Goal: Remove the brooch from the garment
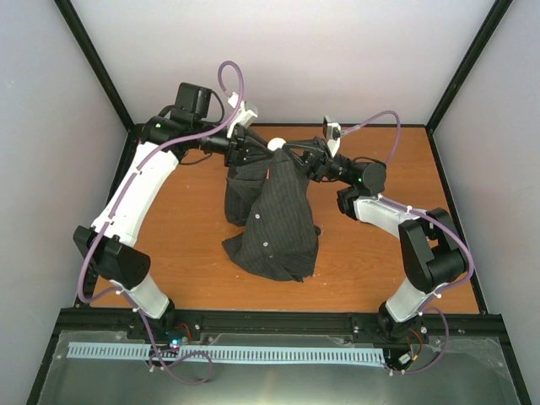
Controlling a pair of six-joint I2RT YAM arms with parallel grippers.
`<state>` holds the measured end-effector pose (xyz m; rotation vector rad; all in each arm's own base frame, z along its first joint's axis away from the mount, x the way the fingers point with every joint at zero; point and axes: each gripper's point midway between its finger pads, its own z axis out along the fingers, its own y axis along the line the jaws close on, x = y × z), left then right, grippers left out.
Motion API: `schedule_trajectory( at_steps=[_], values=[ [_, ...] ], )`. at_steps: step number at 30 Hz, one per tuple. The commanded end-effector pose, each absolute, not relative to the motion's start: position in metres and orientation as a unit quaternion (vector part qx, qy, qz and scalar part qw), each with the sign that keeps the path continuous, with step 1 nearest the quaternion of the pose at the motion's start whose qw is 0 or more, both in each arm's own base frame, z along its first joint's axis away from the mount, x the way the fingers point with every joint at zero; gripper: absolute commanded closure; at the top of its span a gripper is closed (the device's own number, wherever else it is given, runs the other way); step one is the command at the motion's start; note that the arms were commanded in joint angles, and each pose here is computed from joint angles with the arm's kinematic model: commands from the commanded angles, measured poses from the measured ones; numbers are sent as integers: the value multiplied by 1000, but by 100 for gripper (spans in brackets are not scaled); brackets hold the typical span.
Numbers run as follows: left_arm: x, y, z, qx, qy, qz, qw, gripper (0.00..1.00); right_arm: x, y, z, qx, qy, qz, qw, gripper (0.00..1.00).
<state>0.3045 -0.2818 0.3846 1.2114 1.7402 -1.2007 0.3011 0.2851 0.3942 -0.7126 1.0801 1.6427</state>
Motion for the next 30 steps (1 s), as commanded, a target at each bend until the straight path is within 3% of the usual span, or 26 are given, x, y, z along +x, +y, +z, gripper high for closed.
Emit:
schedule_trajectory(
  at_steps=[1, 11, 17, 21, 30],
  values=[
    [293, -277, 410, 468, 653, -474, 361, 71, 269, 272, 426, -334, 363, 667, 558, 97],
    [296, -275, 407, 462, 656, -470, 369, 94, 273, 280, 419, -340, 376, 666, 547, 97],
    [296, -274, 405, 462, 657, -467, 370, 90, 280, 285, 414, -337, 389, 663, 544, 97],
    [296, -275, 402, 460, 659, -470, 365, 99, 283, 288, 414, -337, 393, 661, 543, 98],
    [299, -277, 381, 445, 674, -487, 333, 99, 287, 292, 404, -339, 419, 649, 538, 97]
  ],
)
